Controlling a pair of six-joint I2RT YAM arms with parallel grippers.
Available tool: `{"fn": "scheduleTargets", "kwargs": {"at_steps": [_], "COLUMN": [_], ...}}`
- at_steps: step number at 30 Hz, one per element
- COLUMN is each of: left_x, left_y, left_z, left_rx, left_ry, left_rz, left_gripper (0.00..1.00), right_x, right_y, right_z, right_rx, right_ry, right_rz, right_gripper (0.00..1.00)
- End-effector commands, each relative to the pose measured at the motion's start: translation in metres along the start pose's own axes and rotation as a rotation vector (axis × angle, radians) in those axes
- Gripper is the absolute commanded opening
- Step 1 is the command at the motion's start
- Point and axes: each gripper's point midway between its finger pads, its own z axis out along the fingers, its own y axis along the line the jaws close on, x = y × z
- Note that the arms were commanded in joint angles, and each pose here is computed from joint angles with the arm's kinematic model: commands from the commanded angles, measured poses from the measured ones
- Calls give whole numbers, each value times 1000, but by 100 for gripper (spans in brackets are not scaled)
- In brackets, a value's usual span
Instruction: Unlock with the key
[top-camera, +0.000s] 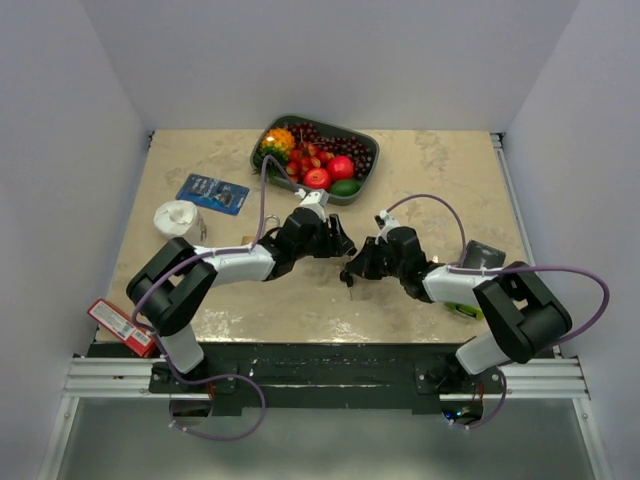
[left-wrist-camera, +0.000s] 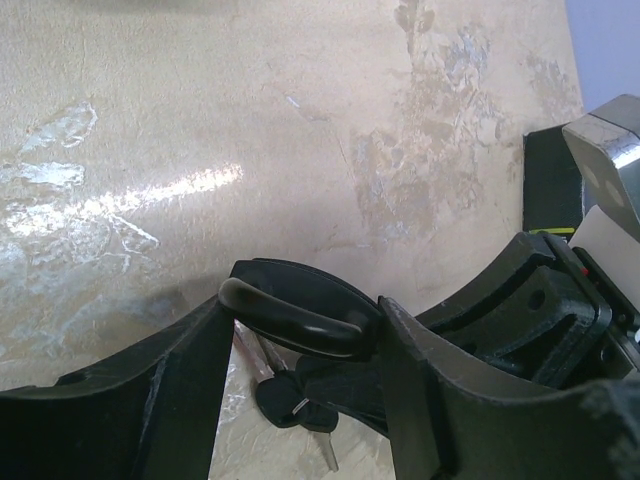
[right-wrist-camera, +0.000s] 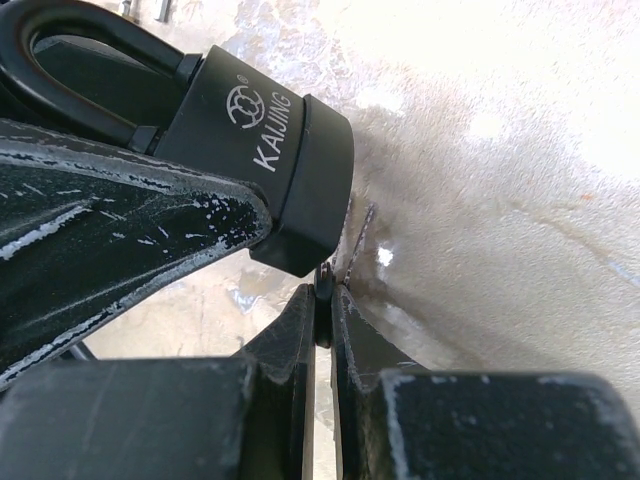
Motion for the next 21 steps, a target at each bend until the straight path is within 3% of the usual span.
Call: {"fn": "scheduleTargets", "kwargs": {"at_steps": [1,8,15,21], "left_x": [-5,-10,-24,-24], "left_y": [-33,-36,-21,-2], "left_z": [-3,4,11,17], "left_rx": [115,99,44,-2], "left_ry": [-7,14,13,81], "left_rz": [18,32,48,39], "left_gripper": [0,0,0,0], "right_x": [-55,-43,-20,-7], "right_y": [27,30,33,34], "right_z": [-1,-5,-15,-25], "right_rx": [-76,-111,-168,-189], "right_ry": [-181,-127,-68,-23], "right_rz": [-106,-183,-178,-205], "right_gripper": [0,0,0,0]}}
